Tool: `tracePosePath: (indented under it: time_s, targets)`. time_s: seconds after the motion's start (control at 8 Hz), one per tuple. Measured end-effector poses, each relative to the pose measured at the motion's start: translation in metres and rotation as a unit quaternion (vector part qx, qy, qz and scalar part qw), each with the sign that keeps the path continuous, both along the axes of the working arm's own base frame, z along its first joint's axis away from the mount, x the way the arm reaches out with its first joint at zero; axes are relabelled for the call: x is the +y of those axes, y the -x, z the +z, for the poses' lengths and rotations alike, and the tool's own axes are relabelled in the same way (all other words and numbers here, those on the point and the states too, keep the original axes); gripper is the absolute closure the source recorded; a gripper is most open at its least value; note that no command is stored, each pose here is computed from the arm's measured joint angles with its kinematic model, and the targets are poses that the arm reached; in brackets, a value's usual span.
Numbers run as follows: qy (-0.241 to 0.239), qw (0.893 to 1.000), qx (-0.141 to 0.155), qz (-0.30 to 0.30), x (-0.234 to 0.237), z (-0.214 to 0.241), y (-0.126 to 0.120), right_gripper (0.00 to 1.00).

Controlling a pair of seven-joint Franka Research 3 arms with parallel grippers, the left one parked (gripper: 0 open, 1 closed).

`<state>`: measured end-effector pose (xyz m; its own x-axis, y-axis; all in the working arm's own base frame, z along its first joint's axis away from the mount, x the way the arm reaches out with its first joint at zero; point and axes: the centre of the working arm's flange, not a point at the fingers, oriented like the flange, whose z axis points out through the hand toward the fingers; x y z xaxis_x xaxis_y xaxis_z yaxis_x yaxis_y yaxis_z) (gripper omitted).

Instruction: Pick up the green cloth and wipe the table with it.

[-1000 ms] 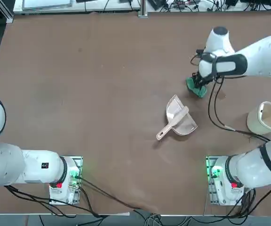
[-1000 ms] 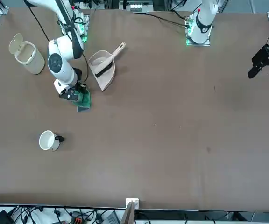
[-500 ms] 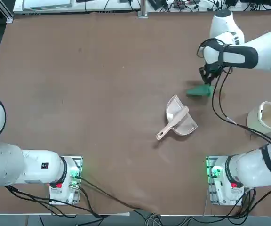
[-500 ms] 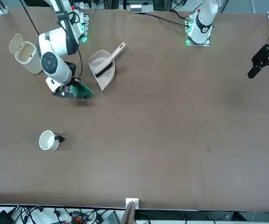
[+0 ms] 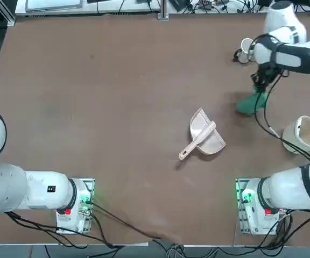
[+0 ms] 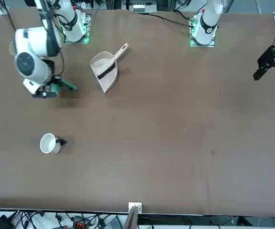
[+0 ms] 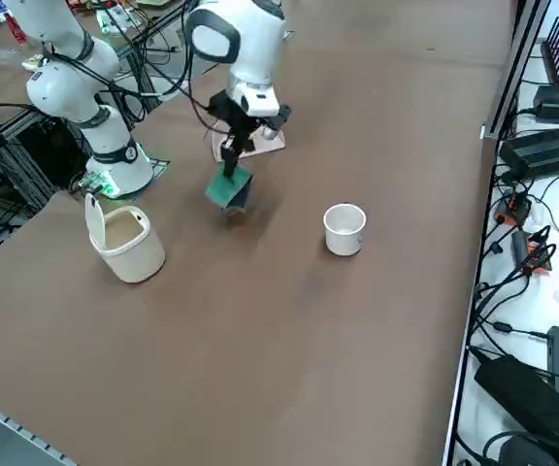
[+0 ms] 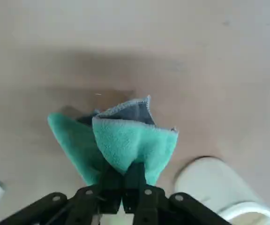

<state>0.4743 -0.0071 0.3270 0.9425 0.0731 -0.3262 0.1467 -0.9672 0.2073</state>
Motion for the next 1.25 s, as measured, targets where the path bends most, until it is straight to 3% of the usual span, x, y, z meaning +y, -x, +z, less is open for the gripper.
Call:
tracePosePath:
  time_s: [0.38,0.75,1.25]
  targets:
    - [0.028,0.999,0.000,0.020,-0.034,-0.015,-0.004,0.95]
    - [0.002,1.000,-0.006,0.015,-0.031,-0.078,-0.008,0.95]
    - [-0.070,0.996,-0.028,-0.039,0.004,-0.137,-0.005,0.95]
